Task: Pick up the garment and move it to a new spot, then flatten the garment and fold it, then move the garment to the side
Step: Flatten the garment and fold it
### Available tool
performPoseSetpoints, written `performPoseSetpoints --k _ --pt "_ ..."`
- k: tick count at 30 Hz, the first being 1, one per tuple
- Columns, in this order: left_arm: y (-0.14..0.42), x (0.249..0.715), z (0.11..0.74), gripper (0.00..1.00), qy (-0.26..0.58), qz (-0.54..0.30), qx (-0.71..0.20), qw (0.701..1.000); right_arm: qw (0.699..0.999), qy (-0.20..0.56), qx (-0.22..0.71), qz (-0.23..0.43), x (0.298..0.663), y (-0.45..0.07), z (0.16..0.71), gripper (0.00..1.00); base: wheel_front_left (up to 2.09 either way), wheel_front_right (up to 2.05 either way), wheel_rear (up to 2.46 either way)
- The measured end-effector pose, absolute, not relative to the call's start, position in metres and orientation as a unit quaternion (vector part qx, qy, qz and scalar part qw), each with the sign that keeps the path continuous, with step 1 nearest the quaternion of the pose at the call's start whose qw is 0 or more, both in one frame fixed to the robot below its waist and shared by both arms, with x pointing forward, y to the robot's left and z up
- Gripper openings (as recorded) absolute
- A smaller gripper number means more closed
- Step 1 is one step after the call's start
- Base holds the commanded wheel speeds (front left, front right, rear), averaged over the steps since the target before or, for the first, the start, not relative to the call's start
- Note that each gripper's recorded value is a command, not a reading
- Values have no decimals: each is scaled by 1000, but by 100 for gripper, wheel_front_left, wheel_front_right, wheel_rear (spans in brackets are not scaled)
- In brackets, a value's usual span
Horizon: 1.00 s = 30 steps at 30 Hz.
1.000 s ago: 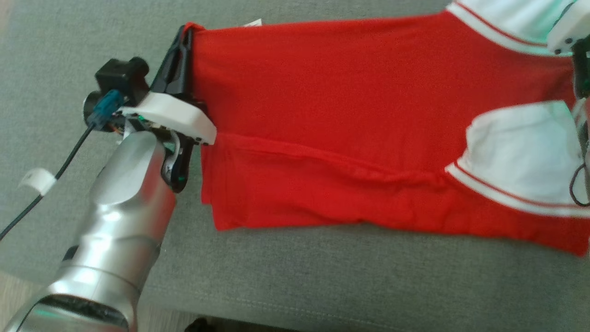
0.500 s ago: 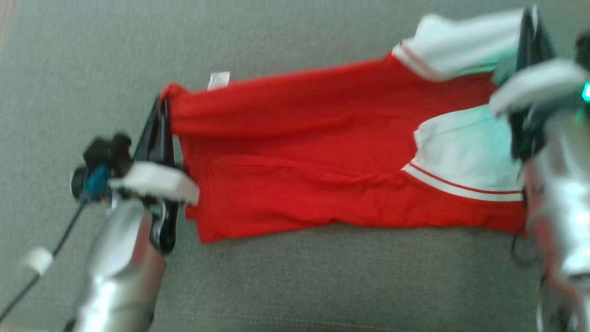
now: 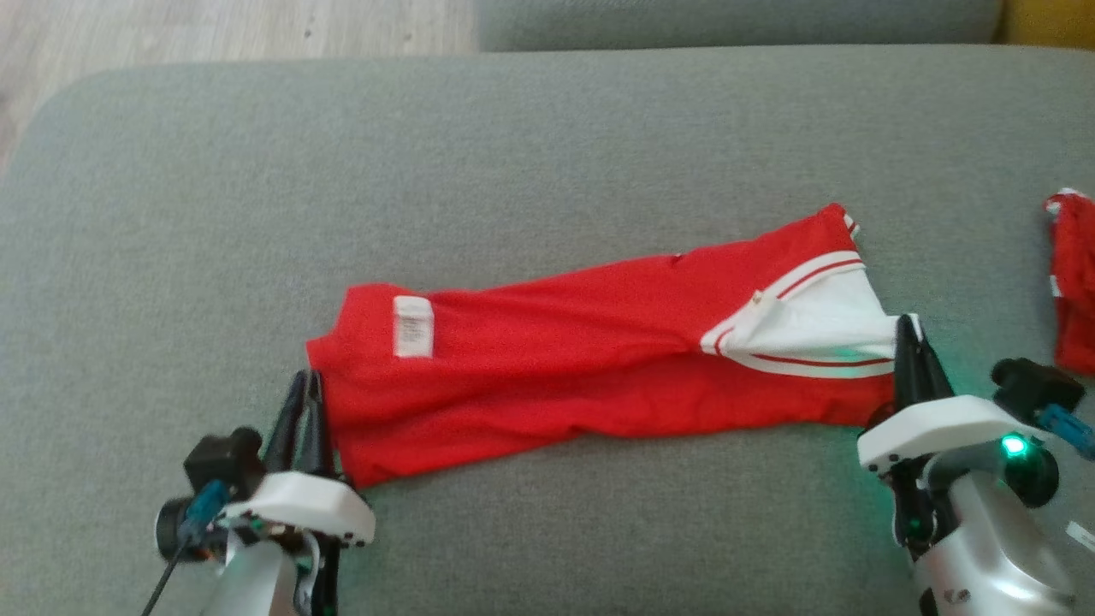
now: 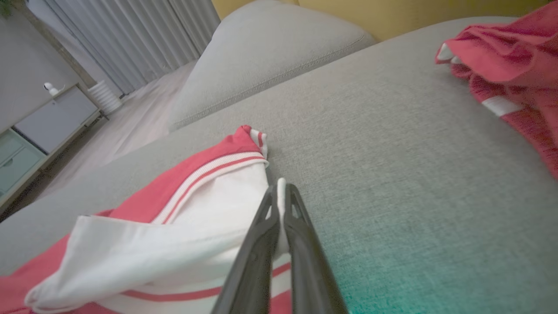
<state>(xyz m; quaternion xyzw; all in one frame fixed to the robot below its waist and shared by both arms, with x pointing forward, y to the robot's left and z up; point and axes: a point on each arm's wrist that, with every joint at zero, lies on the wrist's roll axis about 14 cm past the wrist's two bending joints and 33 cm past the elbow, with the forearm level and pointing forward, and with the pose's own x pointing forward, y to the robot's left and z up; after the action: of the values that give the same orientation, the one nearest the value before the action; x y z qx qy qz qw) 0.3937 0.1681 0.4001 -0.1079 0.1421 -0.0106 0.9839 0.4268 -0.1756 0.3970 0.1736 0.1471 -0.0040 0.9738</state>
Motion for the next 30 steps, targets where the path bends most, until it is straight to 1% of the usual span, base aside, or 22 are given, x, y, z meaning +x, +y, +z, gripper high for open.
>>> performPoseSetpoints --k 4,7,10,15,20,27,30 --pt "175 385 399 100 142 13 -98 985 978 103 181 -16 430 -186 423 100 0 0 0" --pt "184 376 405 100 130 36 -83 987 984 64 165 -11 436 -189 447 100 0 0 0" --pt "188 366 412 100 117 44 -58 990 990 48 132 0 428 -185 456 100 0 0 0" --pt "189 347 421 100 100 42 -33 994 994 56 90 9 402 -183 449 100 0 0 0" --pt "186 327 420 100 101 41 -33 994 992 66 106 16 384 -174 443 100 0 0 0" --pt "179 322 417 100 106 32 -38 993 990 81 115 20 378 -169 434 100 0 0 0" --pt "173 322 412 100 116 24 -41 992 988 106 112 20 376 -168 419 100 0 0 0"
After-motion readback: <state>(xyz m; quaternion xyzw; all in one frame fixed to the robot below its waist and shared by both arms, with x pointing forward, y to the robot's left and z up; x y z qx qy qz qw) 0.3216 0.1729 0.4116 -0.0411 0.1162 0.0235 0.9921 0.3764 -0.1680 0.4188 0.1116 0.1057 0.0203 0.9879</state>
